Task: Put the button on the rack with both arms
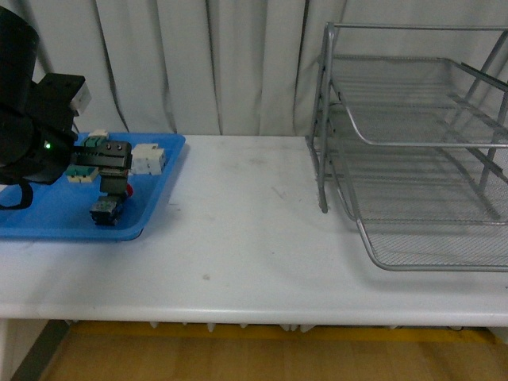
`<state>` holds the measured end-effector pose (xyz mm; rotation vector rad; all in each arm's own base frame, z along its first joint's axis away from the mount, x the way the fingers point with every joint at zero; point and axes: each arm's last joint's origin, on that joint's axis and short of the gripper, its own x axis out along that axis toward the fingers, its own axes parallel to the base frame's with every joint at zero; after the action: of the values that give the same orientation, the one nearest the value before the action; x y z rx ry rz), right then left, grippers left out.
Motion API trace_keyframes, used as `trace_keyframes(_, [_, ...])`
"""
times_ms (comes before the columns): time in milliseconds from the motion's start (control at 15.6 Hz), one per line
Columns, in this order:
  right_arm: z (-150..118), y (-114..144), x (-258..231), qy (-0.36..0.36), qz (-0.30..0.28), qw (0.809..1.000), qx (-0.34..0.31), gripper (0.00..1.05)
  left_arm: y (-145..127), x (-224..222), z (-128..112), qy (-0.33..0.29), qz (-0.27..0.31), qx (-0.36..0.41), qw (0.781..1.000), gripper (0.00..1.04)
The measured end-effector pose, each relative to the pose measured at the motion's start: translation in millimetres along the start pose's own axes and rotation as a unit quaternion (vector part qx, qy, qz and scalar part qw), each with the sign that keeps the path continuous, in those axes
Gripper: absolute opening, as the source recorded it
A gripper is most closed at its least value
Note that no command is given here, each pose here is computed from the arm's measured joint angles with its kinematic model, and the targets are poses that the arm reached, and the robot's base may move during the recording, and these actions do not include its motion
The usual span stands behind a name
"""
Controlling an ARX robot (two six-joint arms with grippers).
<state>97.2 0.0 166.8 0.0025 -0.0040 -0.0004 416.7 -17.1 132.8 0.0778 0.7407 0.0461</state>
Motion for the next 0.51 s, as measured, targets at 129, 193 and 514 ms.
trace_keyframes(129, [0,0,0,0.000,0.000,1.000,0.000,0.98,3,16,4,0.007,0.006,0.007,1.000,0.98])
trace_keyframes(193, [0,0,0,0.000,0.000,1.000,0.000,0.98,4,25,0,0.016,0.007,0.013,1.000,0.98])
trace_keyframes(514, [0,0,0,0.000,0.000,1.000,0.000,0.98,3,51,-6,0.035,-0.035,0.019,0.999,0.98])
